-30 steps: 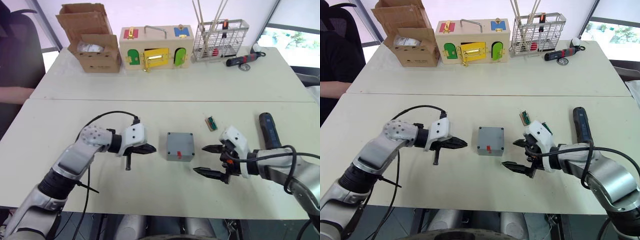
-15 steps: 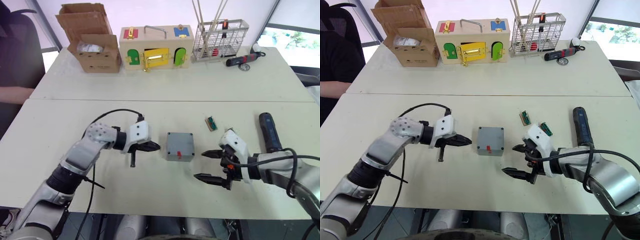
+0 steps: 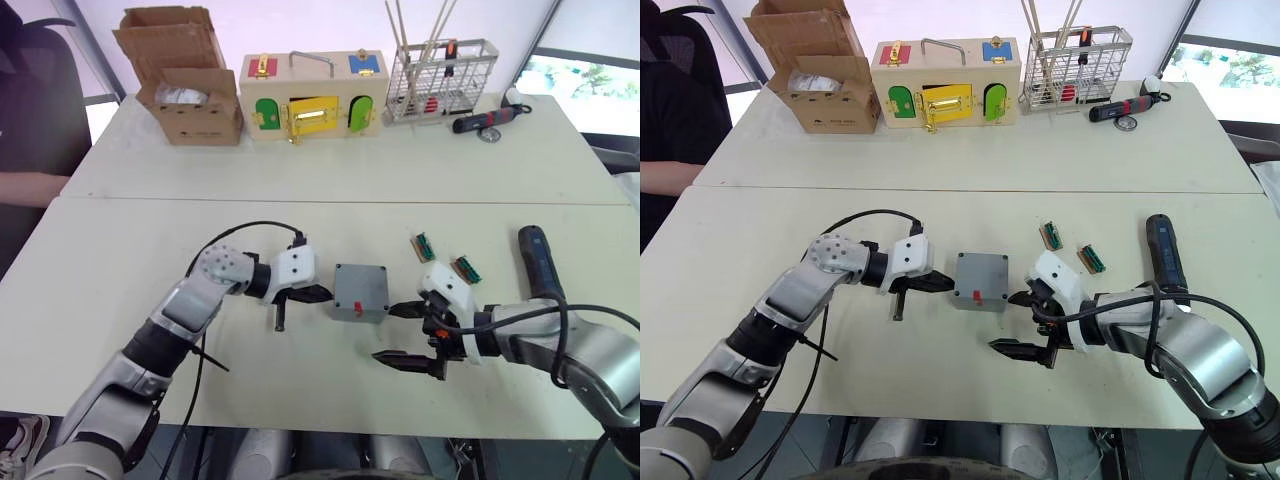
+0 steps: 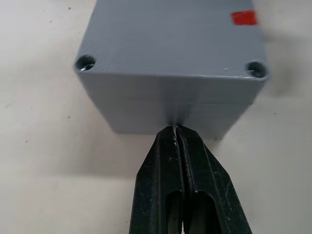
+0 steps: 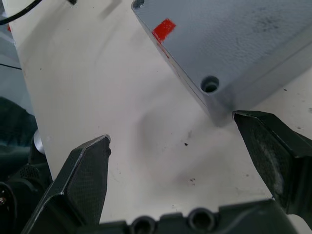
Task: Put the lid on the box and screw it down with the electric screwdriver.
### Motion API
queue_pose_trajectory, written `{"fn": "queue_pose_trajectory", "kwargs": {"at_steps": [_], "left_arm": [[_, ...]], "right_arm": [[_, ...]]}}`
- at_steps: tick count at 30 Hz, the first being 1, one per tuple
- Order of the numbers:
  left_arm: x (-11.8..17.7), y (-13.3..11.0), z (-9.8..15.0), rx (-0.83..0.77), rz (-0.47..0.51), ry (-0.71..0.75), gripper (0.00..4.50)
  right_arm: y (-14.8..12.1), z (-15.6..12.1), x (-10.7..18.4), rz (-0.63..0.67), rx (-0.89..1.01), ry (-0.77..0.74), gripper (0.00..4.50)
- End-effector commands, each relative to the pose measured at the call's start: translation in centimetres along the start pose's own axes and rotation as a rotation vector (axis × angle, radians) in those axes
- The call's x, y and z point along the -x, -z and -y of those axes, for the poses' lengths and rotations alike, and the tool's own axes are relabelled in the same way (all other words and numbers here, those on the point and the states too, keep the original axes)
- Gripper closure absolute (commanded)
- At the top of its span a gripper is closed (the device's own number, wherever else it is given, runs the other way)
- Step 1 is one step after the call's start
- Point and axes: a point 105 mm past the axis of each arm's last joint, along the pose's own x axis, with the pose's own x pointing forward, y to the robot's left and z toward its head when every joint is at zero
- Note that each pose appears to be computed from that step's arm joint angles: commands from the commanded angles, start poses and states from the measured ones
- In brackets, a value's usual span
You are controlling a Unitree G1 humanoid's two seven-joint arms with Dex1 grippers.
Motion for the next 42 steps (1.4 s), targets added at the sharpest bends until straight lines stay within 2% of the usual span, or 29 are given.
{"fn": "queue_pose_trajectory", "kwargs": {"at_steps": [1, 5, 9, 17, 20, 22, 25, 34, 39, 42], "left_arm": [[-0.4, -2.0, -1.1, -0.068, 0.067, -0.023, 4.5], [-1.2, -2.7, -2.2, -0.089, 0.101, -0.035, 4.5], [-1.4, -2.2, -2.6, -0.114, 0.071, -0.022, 4.5], [0.9, -0.8, -3.4, -0.128, 0.007, -0.057, 4.5], [2.0, -0.4, -2.9, -0.123, -0.018, -0.056, 4.5], [2.3, -0.2, -2.0, -0.115, -0.025, -0.026, 4.5], [2.4, -0.3, -0.4, -0.109, -0.029, 0.029, 4.5], [1.9, -0.9, 1.3, -0.079, -0.016, 0.067, 4.5], [0.8, -2.3, 1.1, -0.029, 0.074, 0.057, 4.5], [0.5, -2.6, 0.9, -0.02, 0.087, 0.056, 4.5]], "right_arm": [[-1.3, -1.1, -0.3, 0.05, 0.024, -0.055, 0.04], [-1.4, -1.8, -0.6, 0.058, 0.011, -0.079, 0.04], [-1.4, -2.0, -0.6, 0.057, 0.01, -0.071, 0.04], [-1.0, 0.1, 2.6, -0.007, 0.042, 0.033, 0.04], [-0.1, 0.1, 3.4, -0.065, 0.05, 0.026, 0.04], [0.3, 1.0, 3.4, -0.086, 0.077, 0.062, 0.04], [0.4, 2.0, 3.1, -0.09, 0.099, 0.074, 0.04], [-0.3, 4.4, 1.9, -0.079, 0.186, 0.116, 0.04], [-0.9, 3.5, 1.2, -0.049, 0.196, 0.06, 0.04], [-1.1, 2.6, 0.8, -0.032, 0.187, 0.028, 0.04]]}}
